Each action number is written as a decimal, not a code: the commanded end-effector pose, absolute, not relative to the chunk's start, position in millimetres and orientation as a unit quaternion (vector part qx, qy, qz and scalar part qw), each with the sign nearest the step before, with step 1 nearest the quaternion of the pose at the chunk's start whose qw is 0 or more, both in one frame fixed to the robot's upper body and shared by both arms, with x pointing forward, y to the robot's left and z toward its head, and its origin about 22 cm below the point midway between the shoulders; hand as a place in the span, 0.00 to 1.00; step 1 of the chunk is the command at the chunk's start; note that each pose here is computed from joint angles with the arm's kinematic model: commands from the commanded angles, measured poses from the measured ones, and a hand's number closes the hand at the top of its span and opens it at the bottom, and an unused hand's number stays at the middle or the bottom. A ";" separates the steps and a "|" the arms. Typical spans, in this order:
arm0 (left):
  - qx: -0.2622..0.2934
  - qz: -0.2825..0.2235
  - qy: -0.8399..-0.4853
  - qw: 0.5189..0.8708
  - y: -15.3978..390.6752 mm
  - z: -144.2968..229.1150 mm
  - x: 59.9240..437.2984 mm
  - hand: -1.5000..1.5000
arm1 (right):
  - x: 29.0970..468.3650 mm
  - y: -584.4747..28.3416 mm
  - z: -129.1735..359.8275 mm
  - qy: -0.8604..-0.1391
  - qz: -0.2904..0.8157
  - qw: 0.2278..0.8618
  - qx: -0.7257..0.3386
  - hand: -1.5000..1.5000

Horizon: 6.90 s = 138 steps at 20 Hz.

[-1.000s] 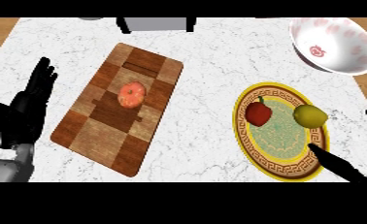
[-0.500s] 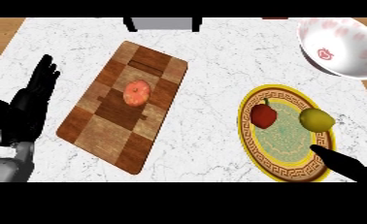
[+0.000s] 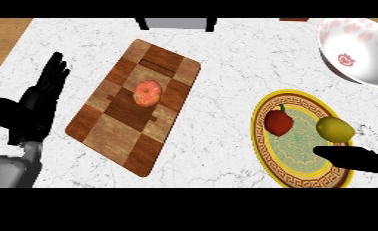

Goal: Pick the bell pepper from the plate and place it in the bowl

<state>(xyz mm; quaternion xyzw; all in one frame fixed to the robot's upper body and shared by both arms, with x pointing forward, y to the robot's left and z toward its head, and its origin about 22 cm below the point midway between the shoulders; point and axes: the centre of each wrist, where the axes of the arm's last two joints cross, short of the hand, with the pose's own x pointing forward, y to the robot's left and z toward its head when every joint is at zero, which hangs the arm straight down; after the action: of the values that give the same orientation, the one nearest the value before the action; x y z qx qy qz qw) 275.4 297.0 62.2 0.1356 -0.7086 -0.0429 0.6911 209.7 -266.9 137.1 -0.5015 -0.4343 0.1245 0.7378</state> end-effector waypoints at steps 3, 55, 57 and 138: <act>0.131 -0.048 -0.709 0.691 298.0 68.4 287.4 0.50 | 240.7 -259.6 141.5 -0.299 0.182 0.815 -0.462 0.00; 0.155 -0.034 -0.703 0.693 302.6 51.2 270.5 0.50 | 332.5 -209.3 23.5 -0.214 0.282 0.856 -0.376 1.00; 0.156 -0.034 -0.705 0.691 309.8 44.1 280.8 0.50 | 329.8 -215.6 18.2 -0.223 0.285 0.853 -0.377 1.00; 0.143 -0.033 -0.713 0.686 299.9 62.3 281.3 0.50 | 363.8 -500.6 150.3 -0.651 -0.187 0.624 -0.390 0.00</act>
<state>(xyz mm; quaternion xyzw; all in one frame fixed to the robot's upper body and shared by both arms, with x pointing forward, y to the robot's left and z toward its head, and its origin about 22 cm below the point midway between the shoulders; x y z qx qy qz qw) 284.6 297.3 63.2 0.1349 -0.7131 -0.0388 0.6868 376.0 -482.8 142.0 -0.4271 -0.6022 -0.0856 0.6691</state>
